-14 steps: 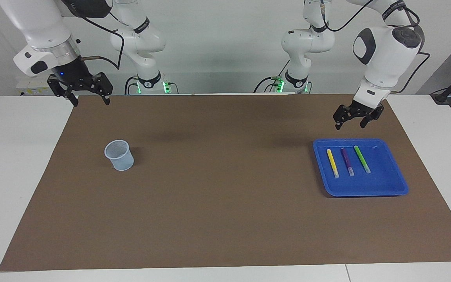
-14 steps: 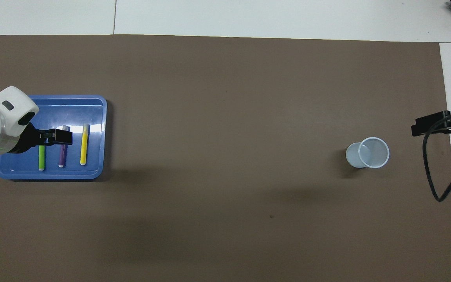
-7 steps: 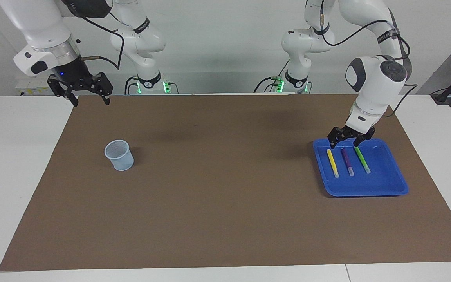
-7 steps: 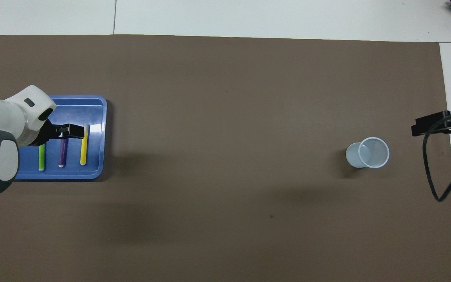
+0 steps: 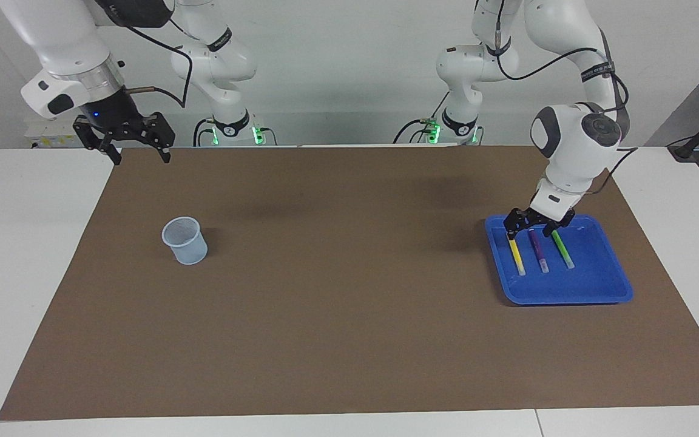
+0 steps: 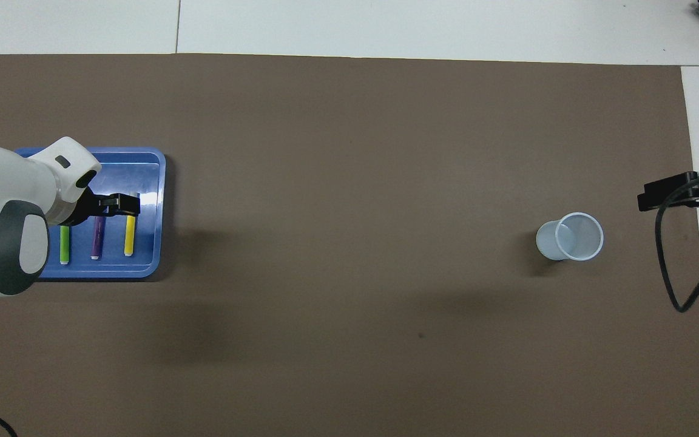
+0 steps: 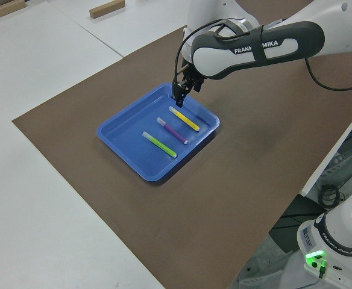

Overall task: Transfer and insert pens with both arms
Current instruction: 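Reach the left gripper down into the blue tray over the yellow pen, then close the left gripper on the yellow pen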

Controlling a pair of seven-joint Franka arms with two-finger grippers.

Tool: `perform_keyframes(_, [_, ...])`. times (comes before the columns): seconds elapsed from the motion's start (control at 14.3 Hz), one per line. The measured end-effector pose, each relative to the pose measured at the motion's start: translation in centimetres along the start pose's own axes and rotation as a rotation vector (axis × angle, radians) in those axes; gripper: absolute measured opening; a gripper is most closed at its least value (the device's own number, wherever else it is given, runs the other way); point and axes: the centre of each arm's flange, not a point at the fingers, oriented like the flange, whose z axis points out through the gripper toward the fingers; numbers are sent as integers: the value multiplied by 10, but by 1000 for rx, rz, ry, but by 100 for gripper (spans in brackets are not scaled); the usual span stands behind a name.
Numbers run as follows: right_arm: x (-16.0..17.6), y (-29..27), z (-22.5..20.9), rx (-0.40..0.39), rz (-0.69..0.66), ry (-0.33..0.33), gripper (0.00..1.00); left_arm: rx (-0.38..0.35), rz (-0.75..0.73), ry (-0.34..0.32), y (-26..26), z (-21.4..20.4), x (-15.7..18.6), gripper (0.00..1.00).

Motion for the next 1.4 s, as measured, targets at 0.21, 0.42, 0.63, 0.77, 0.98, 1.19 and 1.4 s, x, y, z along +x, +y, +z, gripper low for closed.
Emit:
perform_keyframes(0.21, [0,0,0,0,0,0,100,0,12,-1,-2,27,5,100])
perform_keyframes(0.42, [0,0,0,0,0,0,100,2,18,2,-4,48,9,100])
perform_keyframes(0.63, [0,0,0,0,0,0,100,3,19,2,-5,61,11,91])
perform_keyframes(0.77, [0,0,0,0,0,0,100,4,16,-3,-9,65,11,90])
perform_keyframes(0.98, [0,0,0,0,0,0,100,5,27,-12,-16,71,10,80])
perform_keyframes(1.19, [0,0,0,0,0,0,100,3,30,-9,-15,71,11,71])
perform_keyframes(1.4, [0,0,0,0,0,0,100,3,31,-6,-16,69,11,60])
